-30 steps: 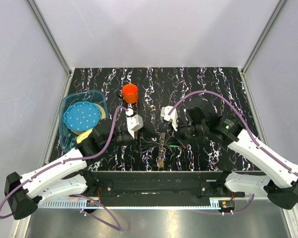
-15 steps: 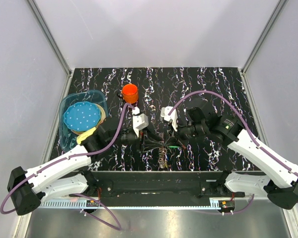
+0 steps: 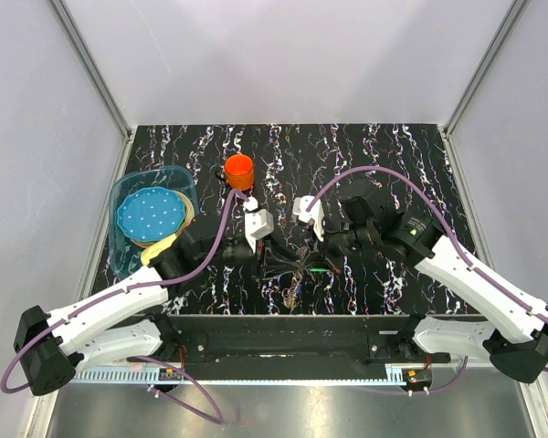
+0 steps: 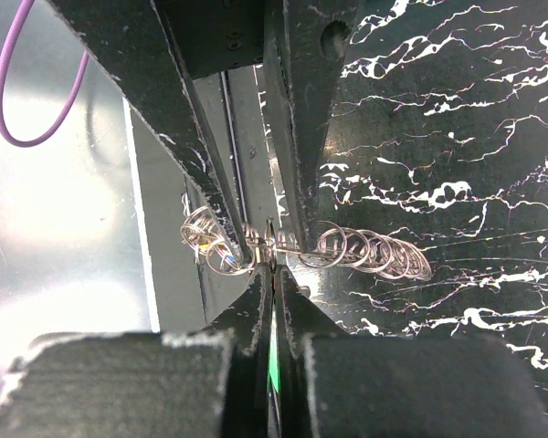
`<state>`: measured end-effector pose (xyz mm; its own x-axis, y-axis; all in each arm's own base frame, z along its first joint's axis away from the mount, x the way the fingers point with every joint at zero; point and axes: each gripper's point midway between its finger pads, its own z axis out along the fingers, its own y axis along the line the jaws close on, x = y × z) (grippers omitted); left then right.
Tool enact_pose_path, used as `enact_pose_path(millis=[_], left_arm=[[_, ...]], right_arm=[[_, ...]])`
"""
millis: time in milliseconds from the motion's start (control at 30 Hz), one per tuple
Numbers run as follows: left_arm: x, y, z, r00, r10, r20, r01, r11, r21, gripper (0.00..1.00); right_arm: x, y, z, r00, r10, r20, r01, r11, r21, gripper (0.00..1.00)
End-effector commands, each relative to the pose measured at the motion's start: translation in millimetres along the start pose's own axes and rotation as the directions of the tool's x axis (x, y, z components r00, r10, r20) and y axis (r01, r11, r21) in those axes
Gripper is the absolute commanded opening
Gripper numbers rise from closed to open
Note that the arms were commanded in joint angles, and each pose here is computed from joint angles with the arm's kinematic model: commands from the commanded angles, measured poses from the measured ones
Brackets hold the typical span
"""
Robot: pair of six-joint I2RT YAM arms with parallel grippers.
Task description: Remove the keys from the keyring
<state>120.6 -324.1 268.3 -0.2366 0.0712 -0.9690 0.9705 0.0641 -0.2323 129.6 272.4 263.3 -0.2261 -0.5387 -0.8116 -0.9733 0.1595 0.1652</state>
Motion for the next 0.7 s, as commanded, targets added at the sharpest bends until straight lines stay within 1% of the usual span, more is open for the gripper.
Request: enact_pose_path(millis=[0, 67, 233, 267, 400, 433, 467, 500, 533, 567, 600, 667], left_arm=[[-32.4, -8.4, 1.0, 0.996, 0.057, 0.075, -0.060, 0.998, 0.037, 0.27], [-30.5, -8.3, 1.4, 0.996, 0.057, 0.069, -0.060, 0.997, 0.040, 0.23], [-25.4, -11.0, 2.6, 0.997, 0.067, 0.040, -0.070, 0.995, 0.069, 0.02], [-26.0, -11.5, 2.5, 0.996, 0.071, 0.044, -0.074, 0.995, 0.071, 0.00], [-33.3, -11.1, 1.2, 0.995, 0.066, 0.081, -0.071, 0.996, 0.058, 0.00], [-32.6, -10.7, 0.7, 0.994, 0.061, 0.087, -0.066, 0.996, 0.058, 0.00], [-39.2, -10.7, -1.1, 0.991, 0.070, 0.117, -0.077, 0.996, 0.054, 0.00], [-42.0, -9.5, -2.1, 0.990, 0.054, 0.134, -0.060, 0.997, 0.042, 0.00], [-39.9, -8.0, -3.3, 0.988, 0.046, 0.145, -0.051, 0.998, 0.037, 0.00], [-48.2, -7.6, -5.3, 0.981, 0.059, 0.185, -0.066, 0.997, 0.033, 0.00], [-52.3, -9.8, -7.2, 0.977, 0.044, 0.206, -0.053, 0.998, 0.037, 0.00], [-57.4, -10.5, -9.4, 0.969, 0.043, 0.244, -0.054, 0.998, 0.041, 0.00]], right_arm=[[-23.3, 3.3, -5.2, 0.996, -0.033, 0.078, 0.034, 0.999, -0.010, 0.00], [-23.9, 3.6, -5.7, 0.996, -0.034, 0.082, 0.035, 0.999, -0.010, 0.00], [-23.0, 3.4, -5.9, 0.996, -0.032, 0.082, 0.032, 0.999, -0.008, 0.00], [-22.3, 3.3, -5.5, 0.996, -0.032, 0.080, 0.032, 0.999, -0.007, 0.00], [-22.7, -6.1, -5.1, 0.996, -0.020, 0.086, 0.017, 0.999, 0.046, 0.00], [-23.3, -6.8, -7.9, 0.995, -0.027, 0.096, 0.021, 0.998, 0.061, 0.04], [-24.3, -7.8, -7.8, 0.993, -0.028, 0.111, 0.020, 0.997, 0.070, 0.06], [-25.1, -8.6, -9.3, 0.992, -0.030, 0.121, 0.021, 0.997, 0.081, 0.07], [-27.4, -8.4, -14.3, 0.989, -0.039, 0.141, 0.025, 0.995, 0.101, 0.11], [-26.2, -10.4, -13.3, 0.988, -0.035, 0.149, 0.019, 0.994, 0.109, 0.12], [-25.6, -9.8, -14.3, 0.987, -0.037, 0.155, 0.020, 0.993, 0.113, 0.14], [-24.6, -9.8, -15.3, 0.985, -0.039, 0.171, 0.018, 0.992, 0.123, 0.20]])
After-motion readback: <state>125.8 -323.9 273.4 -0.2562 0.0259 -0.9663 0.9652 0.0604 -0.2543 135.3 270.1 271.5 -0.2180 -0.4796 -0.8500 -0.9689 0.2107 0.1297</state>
